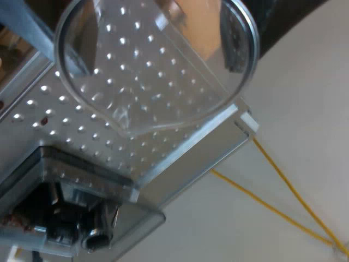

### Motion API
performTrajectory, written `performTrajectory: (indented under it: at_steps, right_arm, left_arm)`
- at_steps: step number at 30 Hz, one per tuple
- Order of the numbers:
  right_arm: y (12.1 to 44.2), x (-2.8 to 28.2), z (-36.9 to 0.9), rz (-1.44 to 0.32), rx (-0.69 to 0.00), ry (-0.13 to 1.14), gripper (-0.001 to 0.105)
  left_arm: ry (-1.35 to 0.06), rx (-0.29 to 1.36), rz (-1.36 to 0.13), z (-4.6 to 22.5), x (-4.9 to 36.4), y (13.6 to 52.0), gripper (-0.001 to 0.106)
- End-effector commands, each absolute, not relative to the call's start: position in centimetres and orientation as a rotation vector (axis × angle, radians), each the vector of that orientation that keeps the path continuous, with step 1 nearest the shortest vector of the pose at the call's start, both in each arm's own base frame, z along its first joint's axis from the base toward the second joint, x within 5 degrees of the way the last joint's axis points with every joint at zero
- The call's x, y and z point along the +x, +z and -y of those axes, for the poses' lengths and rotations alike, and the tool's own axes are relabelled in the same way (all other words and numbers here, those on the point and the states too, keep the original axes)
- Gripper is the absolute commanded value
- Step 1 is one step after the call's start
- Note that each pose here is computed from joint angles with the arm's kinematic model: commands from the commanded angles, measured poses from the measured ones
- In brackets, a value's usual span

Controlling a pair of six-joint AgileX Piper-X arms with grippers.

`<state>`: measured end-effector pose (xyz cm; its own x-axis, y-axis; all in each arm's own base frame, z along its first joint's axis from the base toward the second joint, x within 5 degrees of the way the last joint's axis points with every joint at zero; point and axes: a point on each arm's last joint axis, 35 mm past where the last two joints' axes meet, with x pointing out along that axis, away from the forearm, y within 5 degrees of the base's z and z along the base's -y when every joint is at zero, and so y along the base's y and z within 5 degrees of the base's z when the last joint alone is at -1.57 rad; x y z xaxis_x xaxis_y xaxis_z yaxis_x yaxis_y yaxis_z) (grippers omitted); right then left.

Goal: Pour the beans into the coffee machine

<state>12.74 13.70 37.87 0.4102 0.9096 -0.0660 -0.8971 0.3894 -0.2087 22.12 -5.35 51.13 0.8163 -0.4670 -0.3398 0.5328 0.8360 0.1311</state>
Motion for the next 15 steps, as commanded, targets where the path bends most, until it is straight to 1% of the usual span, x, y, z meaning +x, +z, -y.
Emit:
performTrajectory:
  at_steps: [1, 5, 10, 12, 15]
  right_arm:
    - [38.0, 12.7, -13.7, 0.083, -0.237, 1.144, 0.079]
    - [37.0, 12.8, -13.7, 0.055, -0.242, 1.136, 0.079]
    - [35.3, 12.9, -13.8, 0.006, -0.251, 1.141, 0.079]
    - [34.3, 12.9, -13.8, -0.02, -0.257, 1.142, 0.079]
    - [33.4, 12.9, -13.8, -0.044, -0.256, 1.143, 0.079]
  left_arm:
    - [-0.508, 0.174, -0.274, 4.2, 20.8, 49.8, 0.037]
    - [-0.482, 0.125, -0.289, 3.0, 19.5, 47.0, 0.037]
    - [-0.516, 0.022, -0.342, 2.2, 18.1, 42.8, 0.037]
    - [-0.497, -0.025, -0.375, 1.7, 17.7, 40.3, 0.037]
    - [-0.466, -0.073, -0.389, 1.3, 17.5, 37.6, 0.037]
